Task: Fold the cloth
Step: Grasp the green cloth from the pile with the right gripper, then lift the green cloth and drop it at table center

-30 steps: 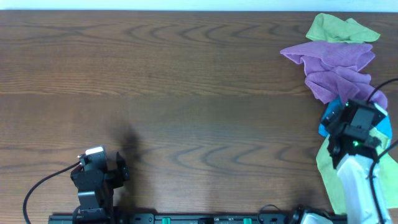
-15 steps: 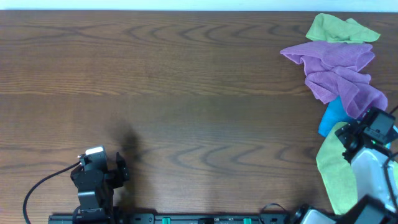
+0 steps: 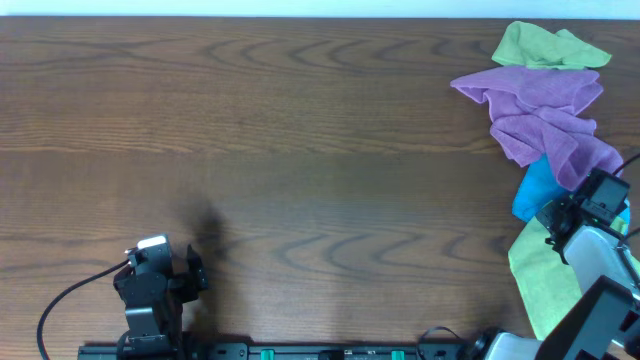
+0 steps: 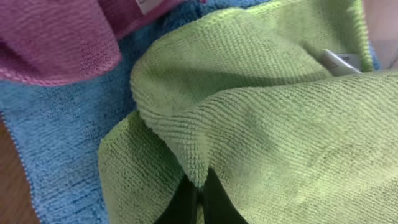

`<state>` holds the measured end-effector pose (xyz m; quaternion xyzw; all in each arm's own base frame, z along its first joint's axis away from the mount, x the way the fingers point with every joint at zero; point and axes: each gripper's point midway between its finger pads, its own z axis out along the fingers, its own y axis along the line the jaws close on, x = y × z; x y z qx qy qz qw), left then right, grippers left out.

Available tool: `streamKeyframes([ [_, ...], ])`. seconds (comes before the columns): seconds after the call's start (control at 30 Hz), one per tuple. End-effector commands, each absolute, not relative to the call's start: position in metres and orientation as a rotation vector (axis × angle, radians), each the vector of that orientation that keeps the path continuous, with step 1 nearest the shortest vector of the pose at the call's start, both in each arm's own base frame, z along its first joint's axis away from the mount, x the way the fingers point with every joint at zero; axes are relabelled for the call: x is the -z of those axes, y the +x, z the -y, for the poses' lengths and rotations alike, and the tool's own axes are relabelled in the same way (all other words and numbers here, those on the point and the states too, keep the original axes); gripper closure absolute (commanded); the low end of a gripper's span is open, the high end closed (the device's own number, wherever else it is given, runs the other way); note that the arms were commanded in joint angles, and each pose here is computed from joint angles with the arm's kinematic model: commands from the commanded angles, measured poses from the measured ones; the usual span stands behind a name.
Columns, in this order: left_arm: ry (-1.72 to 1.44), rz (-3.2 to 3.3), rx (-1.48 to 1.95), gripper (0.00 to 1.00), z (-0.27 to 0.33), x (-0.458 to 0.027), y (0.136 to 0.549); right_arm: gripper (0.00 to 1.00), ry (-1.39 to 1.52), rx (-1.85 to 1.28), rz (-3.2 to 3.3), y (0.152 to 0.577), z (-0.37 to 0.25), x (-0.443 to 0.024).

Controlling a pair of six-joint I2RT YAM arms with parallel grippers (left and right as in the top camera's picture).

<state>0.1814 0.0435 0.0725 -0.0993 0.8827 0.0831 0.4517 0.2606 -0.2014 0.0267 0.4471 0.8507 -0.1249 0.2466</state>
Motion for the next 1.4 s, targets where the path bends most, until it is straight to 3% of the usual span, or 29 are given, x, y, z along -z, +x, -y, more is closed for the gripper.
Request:
streamKeyframes([
  [0.0, -0.250, -2.197, -0.213, 0.05, -0.044, -0.067, 0.180, 0.99, 1.189, 0.249, -2.309, 0.275, 0.198, -0.033],
  [0.1, -0.250, -2.197, -0.213, 0.05, -0.044, -0.067, 0.180, 0.99, 1.088, 0.081, -2.288, 0.299, 0.184, -0.054],
  [0.33, -0.250, -2.197, -0.213, 0.05, -0.044, -0.067, 0.180, 0.99, 0.627, -0.363, -2.114, 0.369, 0.111, -0.172],
  [0.57, -0.250, -2.197, -0.213, 0.05, -0.044, -0.067, 0.180, 0.99, 0.132, -0.768, -1.995, 0.396, -0.039, -0.262],
  [0.7, -0.250, -2.197, -0.213, 0.05, -0.044, -0.067, 0.180, 0.99, -0.219, -0.976, -1.827, 0.381, -0.148, -0.320],
  [0.8, -0.250, -2.197, -0.213, 0.05, -0.044, -0.067, 0.180, 0.99, -0.265, -1.003, -1.800, 0.376, -0.157, -0.340],
  [0.9, -0.250, -2.197, -0.213, 0.05, -0.044, -0.067, 0.180, 0.99, -0.100, -0.876, -1.882, 0.392, -0.118, -0.321],
  [0.93, -0.250, -2.197, -0.213, 0.05, -0.044, -0.067, 0.180, 0.67, 0.025, -0.783, -1.950, 0.400, -0.092, -0.302],
  [0.97, -0.250, -2.197, -0.213, 0.05, -0.044, -0.067, 0.180, 0.10, 0.138, -0.692, -2.012, 0.404, -0.068, -0.282],
  [1.0, -0.250, -2.197, -0.213, 0.05, -0.044, -0.067, 0.180, 0.01, 0.227, -0.634, -2.075, 0.405, -0.048, -0.263],
  [1.3, -0.250, -2.197, -0.213, 0.04, -0.044, -0.067, 0.180, 0.01, 0.111, -0.698, -2.274, 0.398, -0.060, -0.202],
  [1.33, -0.250, -2.197, -0.213, 0.05, -0.044, -0.067, 0.180, 0.04, 0.098, -0.708, -2.280, 0.399, -0.065, -0.200],
  [1.37, -0.250, -2.197, -0.213, 0.05, -0.044, -0.067, 0.180, 0.13, 0.078, -0.710, -2.289, 0.399, -0.069, -0.196],
])
